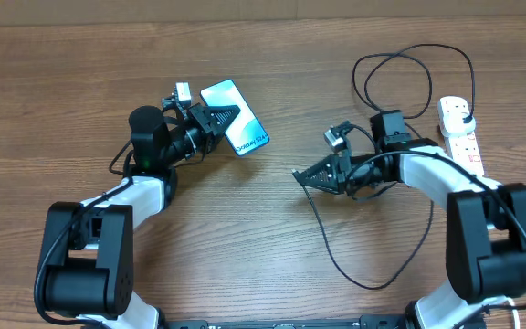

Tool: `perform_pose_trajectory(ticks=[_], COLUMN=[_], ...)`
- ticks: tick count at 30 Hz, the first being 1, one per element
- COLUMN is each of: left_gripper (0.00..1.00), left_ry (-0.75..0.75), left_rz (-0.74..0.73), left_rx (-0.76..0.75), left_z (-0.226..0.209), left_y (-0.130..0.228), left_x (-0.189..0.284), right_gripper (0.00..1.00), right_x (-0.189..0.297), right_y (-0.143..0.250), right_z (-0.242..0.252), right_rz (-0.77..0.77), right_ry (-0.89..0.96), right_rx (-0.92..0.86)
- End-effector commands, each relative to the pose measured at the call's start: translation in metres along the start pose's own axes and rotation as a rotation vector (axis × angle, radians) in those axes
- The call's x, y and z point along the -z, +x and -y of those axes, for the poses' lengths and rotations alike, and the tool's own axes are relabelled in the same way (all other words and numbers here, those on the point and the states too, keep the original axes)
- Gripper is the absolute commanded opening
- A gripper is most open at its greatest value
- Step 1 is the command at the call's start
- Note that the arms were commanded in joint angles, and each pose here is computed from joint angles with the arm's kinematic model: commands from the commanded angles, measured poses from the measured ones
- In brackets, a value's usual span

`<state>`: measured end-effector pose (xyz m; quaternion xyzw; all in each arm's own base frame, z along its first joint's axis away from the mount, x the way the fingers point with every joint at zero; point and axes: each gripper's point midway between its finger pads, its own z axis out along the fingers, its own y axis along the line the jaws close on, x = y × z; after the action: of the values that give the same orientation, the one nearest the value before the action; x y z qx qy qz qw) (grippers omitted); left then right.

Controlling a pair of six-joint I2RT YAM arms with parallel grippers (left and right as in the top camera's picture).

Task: Plug charger to phone and switch on socket

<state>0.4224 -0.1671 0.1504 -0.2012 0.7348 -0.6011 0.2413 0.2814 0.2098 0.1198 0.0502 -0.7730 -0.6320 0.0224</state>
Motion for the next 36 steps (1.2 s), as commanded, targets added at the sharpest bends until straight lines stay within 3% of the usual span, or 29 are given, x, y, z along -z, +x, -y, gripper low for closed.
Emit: perform_pose_trajectory(ticks=[1, 11, 19, 36], left_gripper=[0.04, 0.05, 0.04, 0.05], left_ry=[0.026, 0.037, 0.14, 0.152], left_rz=[0.002, -0.058, -0.077, -0.165], left_rx=[-0.02, -0.019, -0.006, -0.015], left_z=[0.018, 0.023, 0.051, 0.055], left_y=[0.008, 0.029, 0.032, 0.055], left_x=[-0.012, -0.022, -0.021, -0.025], right_gripper=[0.04, 0.04, 0.04, 0.04], right_x=[0.005, 0.007, 0.007, -0.004], right_y=[0.005, 0.007, 0.007, 0.009], right_z=[-0.031, -0.044, -0.053, -0.057], right_rz=[0.008, 0.005, -0.001, -0.032], right_ry=[-0.038, -0.091, -0.14, -0.147], right_rx=[0.194, 0.221, 0.24, 0.287])
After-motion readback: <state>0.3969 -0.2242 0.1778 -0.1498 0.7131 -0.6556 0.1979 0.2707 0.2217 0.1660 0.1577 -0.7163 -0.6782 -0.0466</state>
